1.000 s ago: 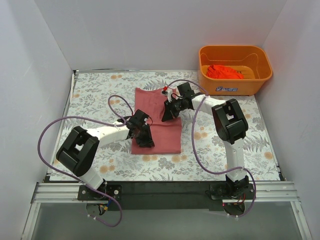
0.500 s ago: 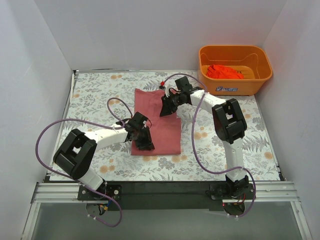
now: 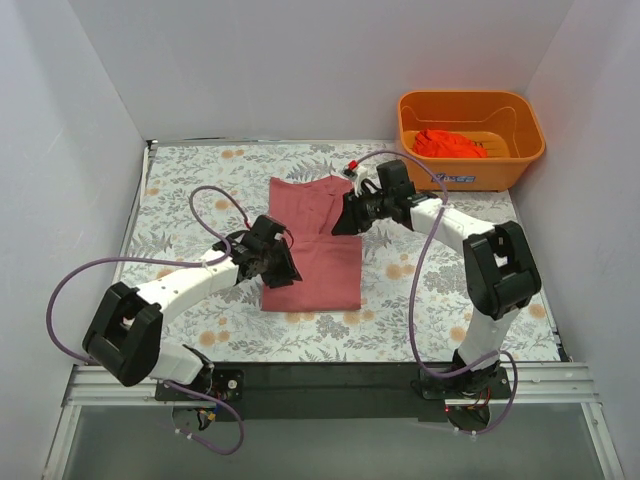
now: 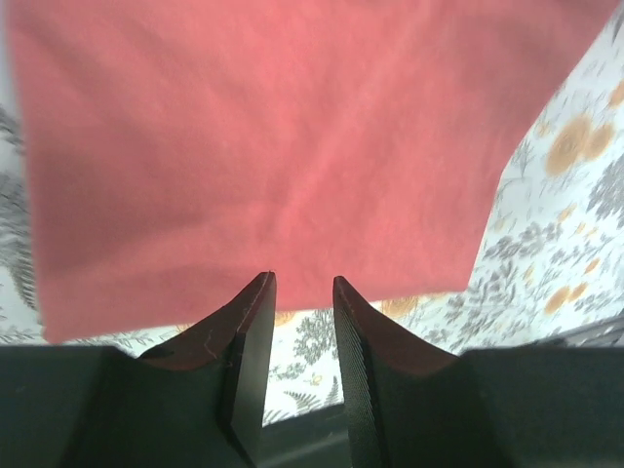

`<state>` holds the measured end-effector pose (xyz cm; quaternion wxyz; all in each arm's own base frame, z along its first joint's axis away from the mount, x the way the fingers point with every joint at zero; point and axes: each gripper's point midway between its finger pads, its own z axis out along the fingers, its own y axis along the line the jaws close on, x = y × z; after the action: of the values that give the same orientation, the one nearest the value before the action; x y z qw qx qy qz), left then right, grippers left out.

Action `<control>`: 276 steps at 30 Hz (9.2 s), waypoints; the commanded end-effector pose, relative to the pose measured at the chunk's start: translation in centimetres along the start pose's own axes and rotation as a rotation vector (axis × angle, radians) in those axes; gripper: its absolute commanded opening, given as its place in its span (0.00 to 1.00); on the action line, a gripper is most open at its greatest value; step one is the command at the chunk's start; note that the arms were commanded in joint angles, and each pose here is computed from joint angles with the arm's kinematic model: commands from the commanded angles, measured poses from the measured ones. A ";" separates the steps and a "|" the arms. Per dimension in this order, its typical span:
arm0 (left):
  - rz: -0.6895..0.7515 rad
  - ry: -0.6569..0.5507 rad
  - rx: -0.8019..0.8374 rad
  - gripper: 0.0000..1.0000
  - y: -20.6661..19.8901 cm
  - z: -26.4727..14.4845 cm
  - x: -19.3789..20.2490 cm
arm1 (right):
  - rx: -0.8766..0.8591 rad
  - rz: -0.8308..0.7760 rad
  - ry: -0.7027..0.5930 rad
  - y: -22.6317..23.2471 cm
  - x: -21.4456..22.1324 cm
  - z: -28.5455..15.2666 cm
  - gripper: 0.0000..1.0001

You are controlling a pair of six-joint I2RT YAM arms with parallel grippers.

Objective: Fold and stack the t-shirts
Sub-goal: Fold the tshirt

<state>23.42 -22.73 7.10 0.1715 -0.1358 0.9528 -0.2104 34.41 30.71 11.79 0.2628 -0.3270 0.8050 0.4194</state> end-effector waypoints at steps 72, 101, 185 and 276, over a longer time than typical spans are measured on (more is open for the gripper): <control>-0.066 -0.055 -0.298 0.62 9.4 -3.5 -0.4 | 0.566 0.403 0.220 3.2 17.5 -5.9 0.55; -0.013 -0.064 -0.284 0.61 8.6 -3.1 -0.5 | 0.714 0.373 0.537 4.8 23.0 -4.2 0.46; -0.035 0.081 -0.116 0.00 2.3 -16.8 8.8 | 0.487 0.224 0.468 18.8 17.2 -15.8 0.01; -0.161 -0.212 0.131 0.47 2.4 4.7 -17.3 | 0.139 0.336 -0.388 -4.6 -0.9 0.0 0.48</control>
<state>40.36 -17.60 4.03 0.2274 -0.2319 0.9040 -0.2778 38.37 28.49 5.37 0.3137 -0.0614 0.8463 0.4261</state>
